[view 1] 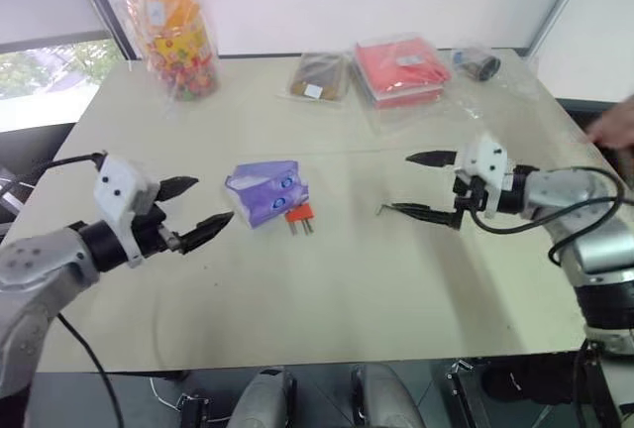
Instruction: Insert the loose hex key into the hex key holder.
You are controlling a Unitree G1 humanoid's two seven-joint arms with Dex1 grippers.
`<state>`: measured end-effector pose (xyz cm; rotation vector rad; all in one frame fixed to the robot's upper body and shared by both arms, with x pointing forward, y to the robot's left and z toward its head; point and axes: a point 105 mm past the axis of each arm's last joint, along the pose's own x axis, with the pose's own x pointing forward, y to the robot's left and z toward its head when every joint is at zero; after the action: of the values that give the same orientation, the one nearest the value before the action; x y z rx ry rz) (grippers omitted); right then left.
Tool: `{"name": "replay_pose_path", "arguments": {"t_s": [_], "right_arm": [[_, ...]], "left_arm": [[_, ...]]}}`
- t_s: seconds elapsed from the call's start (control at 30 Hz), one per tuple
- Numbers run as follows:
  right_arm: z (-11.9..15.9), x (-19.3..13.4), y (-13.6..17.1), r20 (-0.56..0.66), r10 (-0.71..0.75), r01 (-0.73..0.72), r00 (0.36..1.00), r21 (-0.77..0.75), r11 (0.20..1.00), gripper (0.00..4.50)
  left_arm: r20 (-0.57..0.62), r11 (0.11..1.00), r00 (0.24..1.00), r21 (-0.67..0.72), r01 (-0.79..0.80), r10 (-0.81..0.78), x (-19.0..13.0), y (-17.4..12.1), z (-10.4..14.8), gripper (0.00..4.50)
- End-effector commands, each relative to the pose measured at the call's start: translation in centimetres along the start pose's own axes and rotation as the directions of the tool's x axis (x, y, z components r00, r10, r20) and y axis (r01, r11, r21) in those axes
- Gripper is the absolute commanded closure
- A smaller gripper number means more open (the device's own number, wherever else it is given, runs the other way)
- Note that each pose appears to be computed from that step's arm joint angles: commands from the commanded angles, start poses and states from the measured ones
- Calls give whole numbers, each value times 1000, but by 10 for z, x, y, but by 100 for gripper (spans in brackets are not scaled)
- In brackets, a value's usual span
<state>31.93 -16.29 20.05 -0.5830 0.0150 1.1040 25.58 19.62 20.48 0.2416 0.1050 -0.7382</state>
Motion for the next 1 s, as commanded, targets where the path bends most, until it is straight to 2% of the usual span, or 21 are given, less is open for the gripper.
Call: {"name": "replay_pose_path", "arguments": {"t_s": [0.03,0.23,0.53,0.83,1.0], "right_arm": [[25,0,0,40,48,-45,998,-65,997,0],[43,4,-4,87,40,-32,995,-91,995,0],[49,5,-7,107,40,-30,993,-90,996,0],[42,1,-7,95,41,-32,995,-92,995,0],[42,3,-4,98,43,-34,994,-94,995,0]], "left_arm": [[8,1000,1000,25,14,-14,-6,4,11,10],[19,1000,1000,20,1,-1,-6,6,15,10],[41,999,998,12,-46,46,-6,13,16,10],[21,999,999,-36,-36,37,-3,12,7,10],[10,985,993,-126,-116,119,7,25,-10,10]]}}
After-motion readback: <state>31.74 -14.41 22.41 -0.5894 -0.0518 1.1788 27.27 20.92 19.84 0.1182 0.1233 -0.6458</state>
